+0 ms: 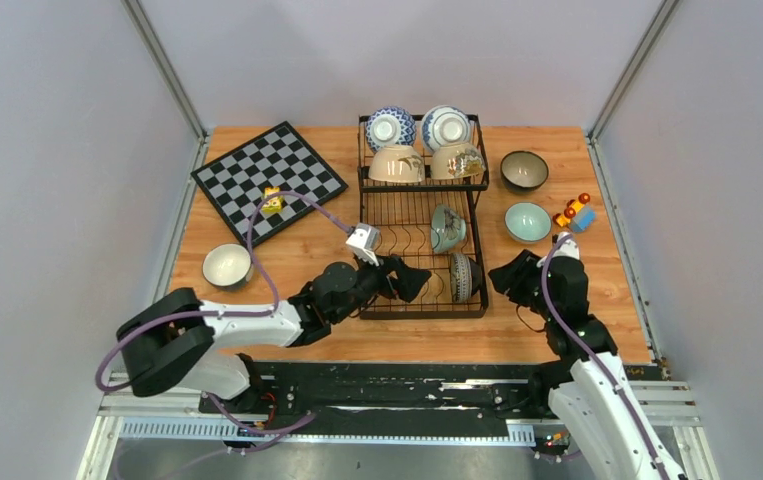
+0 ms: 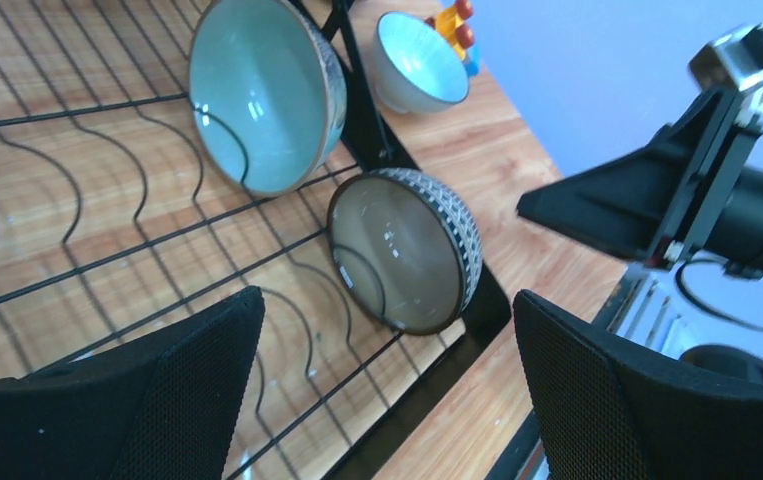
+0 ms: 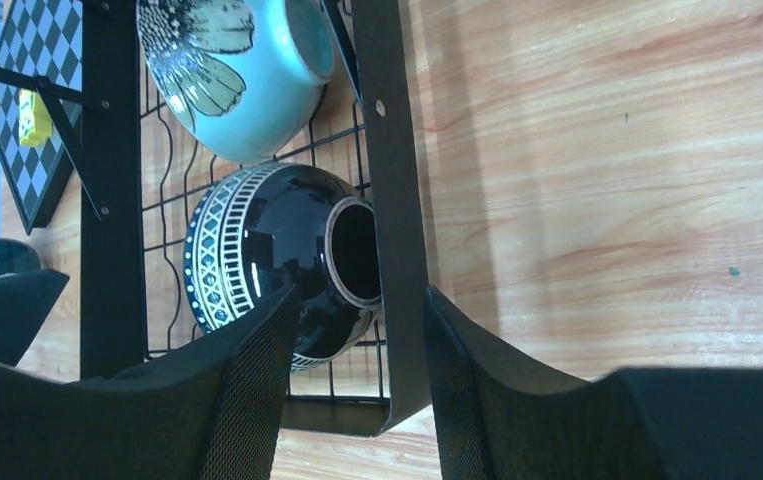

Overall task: Unload the bowls from the dish rack
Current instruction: Pick up the bowl from the dish rack.

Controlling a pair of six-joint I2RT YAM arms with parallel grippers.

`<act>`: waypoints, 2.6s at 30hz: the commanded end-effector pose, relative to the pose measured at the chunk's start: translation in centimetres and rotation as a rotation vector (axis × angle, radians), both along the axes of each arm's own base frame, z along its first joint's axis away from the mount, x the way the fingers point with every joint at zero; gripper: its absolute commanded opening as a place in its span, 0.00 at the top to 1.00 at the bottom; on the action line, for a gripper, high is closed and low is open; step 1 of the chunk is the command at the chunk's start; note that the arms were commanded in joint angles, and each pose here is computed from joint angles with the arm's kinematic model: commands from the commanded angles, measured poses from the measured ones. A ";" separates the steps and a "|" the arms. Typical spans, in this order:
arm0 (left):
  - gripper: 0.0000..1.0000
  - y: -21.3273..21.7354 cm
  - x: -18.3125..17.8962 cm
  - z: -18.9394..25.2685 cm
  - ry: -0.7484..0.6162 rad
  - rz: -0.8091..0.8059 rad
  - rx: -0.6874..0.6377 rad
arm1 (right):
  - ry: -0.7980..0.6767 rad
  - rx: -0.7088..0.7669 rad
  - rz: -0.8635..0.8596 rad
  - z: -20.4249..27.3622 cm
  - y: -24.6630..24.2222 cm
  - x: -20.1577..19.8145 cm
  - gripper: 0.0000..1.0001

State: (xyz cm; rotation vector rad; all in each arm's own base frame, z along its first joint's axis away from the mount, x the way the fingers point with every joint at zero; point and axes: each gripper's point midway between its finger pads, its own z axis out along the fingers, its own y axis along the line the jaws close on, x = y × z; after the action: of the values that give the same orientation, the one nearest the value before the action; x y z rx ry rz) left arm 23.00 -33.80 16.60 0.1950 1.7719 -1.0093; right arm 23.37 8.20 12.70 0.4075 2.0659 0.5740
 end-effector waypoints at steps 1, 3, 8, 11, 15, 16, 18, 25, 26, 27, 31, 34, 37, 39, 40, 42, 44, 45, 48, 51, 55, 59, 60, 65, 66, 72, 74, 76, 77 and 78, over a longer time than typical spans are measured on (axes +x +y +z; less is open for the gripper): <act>0.06 -1.3 1.3 3.8 -0.075 0.023 -0.232 | -0.025 0.011 0.051 -0.3 1.1 0.0 0.48; 0.07 -1.6 2.2 3.7 -0.083 0.045 -0.258 | -0.035 0.003 0.056 -0.2 1.2 0.2 0.48; 0.16 -3.4 4.4 3.2 -0.095 0.043 -0.298 | -0.052 -0.010 0.061 0.2 1.3 0.4 0.49; 0.21 -3.8 5.7 2.6 -0.098 0.046 -0.309 | -0.077 -0.039 0.059 1.2 1.1 0.5 0.49; 0.25 -4.0 7.6 1.7 -0.099 0.066 -0.294 | -0.097 -0.068 0.065 2.2 1.1 0.5 0.49; 0.25 -4.1 8.0 1.3 -0.095 0.070 -0.286 | -0.101 -0.073 0.066 2.4 1.1 0.5 0.49; 0.27 -4.5 8.8 0.7 -0.088 0.066 -0.271 | -0.113 -0.077 0.065 2.8 1.1 0.6 0.49; 0.31 -6.4 9.9 -1.7 -0.067 0.032 -0.222 | -0.149 -0.117 0.081 4.1 1.3 0.9 0.48; 0.32 -6.6 10.0 -2.0 -0.064 0.031 -0.218 | -0.150 -0.120 0.085 4.1 1.4 0.9 0.48; 0.32 -6.7 10.2 -2.3 -0.063 0.033 -0.217 | -0.150 -0.131 0.066 4.1 1.1 1.1 0.48; 0.36 -7.1 10.7 -3.1 -0.062 0.040 -0.221 | -0.154 -0.129 0.067 4.2 1.2 1.2 0.48; 0.40 -7.3 11.0 -3.3 -0.060 0.043 -0.233 | -0.159 -0.128 0.073 4.3 1.4 1.2 0.48; 0.44 -7.7 11.4 -3.4 -0.059 0.044 -0.246 | -0.159 -0.128 0.075 4.4 1.4 1.2 0.48; 0.46 -8.0 11.6 -3.5 -0.055 0.040 -0.254 | -0.155 -0.131 0.075 4.2 1.4 1.1 0.48; 0.47 -8.2 11.7 -3.6 -0.053 0.038 -0.259 | -0.153 -0.131 0.075 4.1 1.5 1.1 0.48; 0.50 -8.5 11.7 -3.7 -0.047 0.029 -0.269 | -0.150 -0.134 0.071 4.0 1.4 1.1 0.48; 0.54 -8.7 11.7 -3.8 -0.046 0.020 -0.281 | -0.149 -0.141 0.070 4.0 1.4 1.2 0.48; 0.56 -8.8 11.6 -3.9 -0.045 0.016 -0.284 | -0.148 -0.144 0.072 4.1 1.4 1.2 0.48; 0.62 -9.0 11.6 -4.3 -0.038 0.012 -0.297 | -0.143 -0.157 0.079 4.2 1.5 1.2 0.48; 0.68 -9.1 11.6 -4.5 -0.035 0.009 -0.313 | -0.140 -0.163 0.083 4.3 1.5 1.2 0.48; 0.77 -9.2 11.6 -4.4 -0.034 -0.001 -0.333 | -0.135 -0.170 0.078 4.2 1.4 1.2 0.48; 0.94 -9.1 11.7 -4.3 -0.035 -0.013 -0.368 | -0.115 -0.173 0.072 3.9 1.4 1.3 0.48; 0.98 -9.0 11.7 -4.2 -0.035 -0.016 -0.382 | -0.112 -0.174 0.070 4.0 1.3 1.3 0.48; 1.00 -8.9 11.6 -3.2 -0.044 -0.048 -0.449 | -0.105 -0.185 0.064 3.9 1.2 1.4 0.48; 1.00 -8.8 11.5 -2.9 -0.048 -0.055 -0.460 | -0.104 -0.184 0.065 3.9 1.2 1.4 0.48; 1.00 -9.3 11.3 -1.4 -0.045 -0.107 -0.514 | -0.097 -0.187 0.064 3.6 1.1 1.3 0.48; 1.00 -9.6 11.2 -0.6 -0.052 -0.127 -0.528 | -0.096 -0.189 0.067 3.6 1.1 1.3 0.48; 1.00 -9.7 11.1 0.1 -0.058 -0.137 -0.540 | -0.096 -0.191 0.065 3.5 1.1 1.2 0.48; 1.00 -9.8 11.1 0.3 -0.061 -0.140 -0.545 | -0.095 -0.192 0.064 3.5 1.0 1.2 0.48; 1.00 -9.8 11.1 0.7 -0.066 -0.144 -0.550 | -0.097 -0.191 0.064 3.5 1.0 1.2 0.48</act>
State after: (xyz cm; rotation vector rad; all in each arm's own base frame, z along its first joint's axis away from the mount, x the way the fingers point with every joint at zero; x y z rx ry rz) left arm 34.57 -43.31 13.50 -0.0206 1.5263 -1.4338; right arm 24.52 9.20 14.76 0.2175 2.0517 0.4263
